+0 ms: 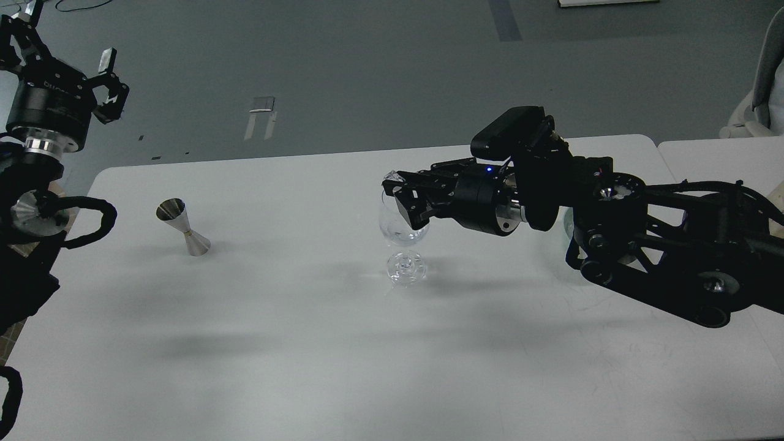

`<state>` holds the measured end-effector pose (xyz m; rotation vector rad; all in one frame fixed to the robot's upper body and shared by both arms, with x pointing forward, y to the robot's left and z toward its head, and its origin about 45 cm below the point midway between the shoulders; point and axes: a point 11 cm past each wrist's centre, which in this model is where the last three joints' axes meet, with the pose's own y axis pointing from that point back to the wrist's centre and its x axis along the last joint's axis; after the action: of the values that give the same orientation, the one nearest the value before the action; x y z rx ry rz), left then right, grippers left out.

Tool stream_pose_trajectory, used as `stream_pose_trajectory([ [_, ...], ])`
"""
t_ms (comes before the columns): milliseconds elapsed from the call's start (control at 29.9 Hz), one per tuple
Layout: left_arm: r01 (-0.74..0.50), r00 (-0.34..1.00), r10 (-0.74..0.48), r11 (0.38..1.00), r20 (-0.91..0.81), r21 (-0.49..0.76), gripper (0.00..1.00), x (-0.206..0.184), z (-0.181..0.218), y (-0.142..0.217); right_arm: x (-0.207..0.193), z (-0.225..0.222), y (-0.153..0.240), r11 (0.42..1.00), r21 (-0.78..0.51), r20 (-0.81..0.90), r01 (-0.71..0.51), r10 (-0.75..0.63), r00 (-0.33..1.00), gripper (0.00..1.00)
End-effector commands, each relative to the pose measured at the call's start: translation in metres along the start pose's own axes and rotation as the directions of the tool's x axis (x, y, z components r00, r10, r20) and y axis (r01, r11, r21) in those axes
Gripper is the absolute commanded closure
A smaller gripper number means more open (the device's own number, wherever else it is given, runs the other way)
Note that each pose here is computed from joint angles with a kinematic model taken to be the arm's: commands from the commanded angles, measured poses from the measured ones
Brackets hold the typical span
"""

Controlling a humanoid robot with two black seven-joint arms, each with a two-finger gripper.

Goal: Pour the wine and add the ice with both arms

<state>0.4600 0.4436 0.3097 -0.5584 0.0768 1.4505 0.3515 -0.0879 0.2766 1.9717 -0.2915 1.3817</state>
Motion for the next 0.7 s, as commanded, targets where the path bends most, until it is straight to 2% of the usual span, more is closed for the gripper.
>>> stream_pose_trajectory([
  [0, 0.0, 1.0, 0.0, 1.0, 0.002, -0.001, 0.02, 0.0007, 0.0012, 0.0001, 0.0009, 0.0048, 0.0031, 1.0, -0.013, -0.004, 0.0, 0.0, 1.0, 1.0],
  [134, 0.002, 1.0, -0.002, 1.0, 0.002, 0.0, 0.02, 0.0005, 0.0009, 0.0002, -0.0004, 0.0063, 0.0046, 1.0, -0.016, 0.0, 0.001, -0.001, 1.0, 0.98],
  [167, 0.002, 1.0, -0.002, 1.0, 0.002, 0.0, 0.02, 0.0005, 0.0009, 0.0002, -0.0003, 0.0061, 0.0045, 1.0, -0.016, -0.002, 0.002, -0.002, 1.0, 0.95],
  [201, 0.003, 1.0, -0.003, 1.0, 0.002, -0.001, 0.02, 0.0001, 0.0014, -0.0003, -0.0004, 0.0063, 0.0046, 1.0, -0.016, 0.0, 0.001, -0.001, 1.0, 0.87],
  [267, 0.003, 1.0, -0.003, 1.0, 0.004, -0.001, 0.02, 0.0005, 0.002, -0.0002, -0.0005, 0.0061, 0.0045, 1.0, -0.014, 0.001, 0.002, -0.002, 1.0, 0.78],
  [368, 0.003, 1.0, -0.003, 1.0, 0.004, -0.001, 0.02, 0.0009, 0.002, -0.0001, -0.001, 0.0057, 0.0042, 1.0, -0.014, 0.003, 0.002, -0.002, 1.0, 0.74],
  [468, 0.003, 1.0, -0.003, 1.0, 0.004, -0.002, 0.02, 0.0012, 0.0027, 0.0, -0.0012, 0.0062, 0.0038, 1.0, -0.015, 0.004, 0.003, -0.003, 1.0, 0.65],
  [669, -0.005, 1.0, 0.005, 1.0, 0.002, -0.005, 0.02, 0.0024, 0.0029, 0.0001, -0.0012, 0.0067, 0.0041, 1.0, -0.017, 0.003, 0.003, -0.003, 1.0, 0.64],
])
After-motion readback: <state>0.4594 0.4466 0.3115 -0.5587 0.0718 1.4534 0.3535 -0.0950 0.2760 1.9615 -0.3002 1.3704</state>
